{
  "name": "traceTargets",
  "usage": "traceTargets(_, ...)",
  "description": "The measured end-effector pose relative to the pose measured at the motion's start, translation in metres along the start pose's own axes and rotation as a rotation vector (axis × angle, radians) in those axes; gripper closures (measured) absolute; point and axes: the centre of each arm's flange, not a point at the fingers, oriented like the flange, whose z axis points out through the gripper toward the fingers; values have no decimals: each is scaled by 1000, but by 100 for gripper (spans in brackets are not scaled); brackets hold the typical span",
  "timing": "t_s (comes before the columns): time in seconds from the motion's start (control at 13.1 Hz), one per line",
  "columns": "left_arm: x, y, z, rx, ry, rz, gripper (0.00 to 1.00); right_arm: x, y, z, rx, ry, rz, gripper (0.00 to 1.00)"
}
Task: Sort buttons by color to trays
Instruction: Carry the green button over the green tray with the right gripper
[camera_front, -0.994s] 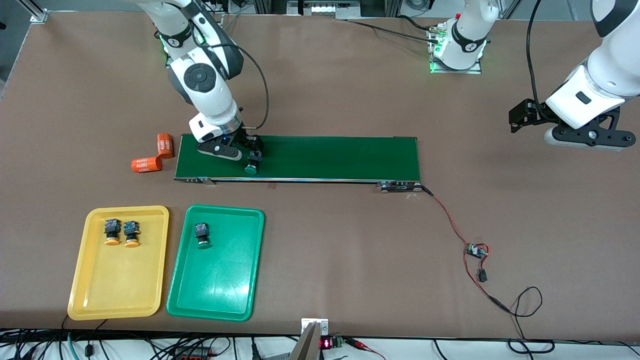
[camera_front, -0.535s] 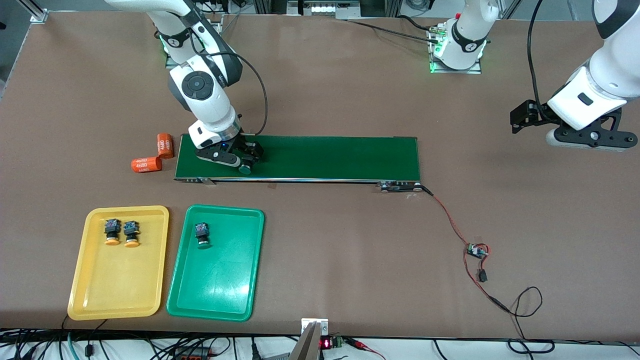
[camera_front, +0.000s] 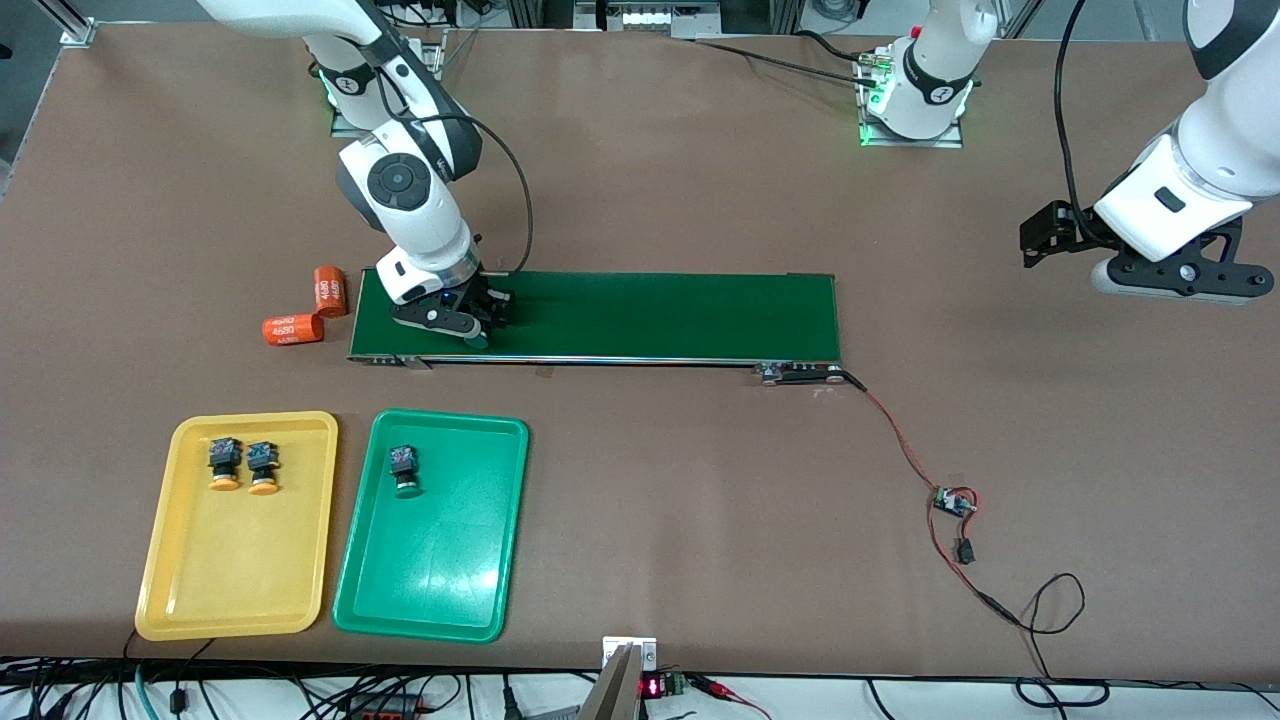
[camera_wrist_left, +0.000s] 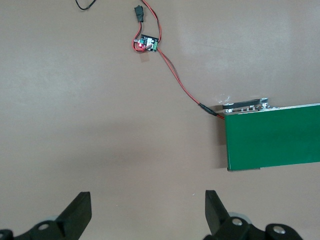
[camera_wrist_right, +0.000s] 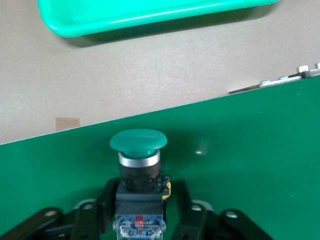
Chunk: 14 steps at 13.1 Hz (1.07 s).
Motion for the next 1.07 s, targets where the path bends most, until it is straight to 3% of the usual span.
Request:
traceTargets(0.08, 0, 0, 0, 0, 0, 0, 0, 1, 1, 0, -1, 0, 2, 46)
traceTargets(0.23, 0, 0, 0, 0, 0, 1, 0, 6, 3, -2, 0, 7, 8, 59)
traceTargets(0.38, 0, 0, 0, 0, 0, 1, 0, 24, 2, -17, -4, 30, 9, 59)
traceTargets(0.76, 0, 0, 0, 0, 0, 1, 0, 119, 15, -112, -57, 104, -108, 59)
traceTargets(1.07, 0, 1, 0, 0, 0, 1, 0, 181, 40, -106, -34, 110, -145, 59)
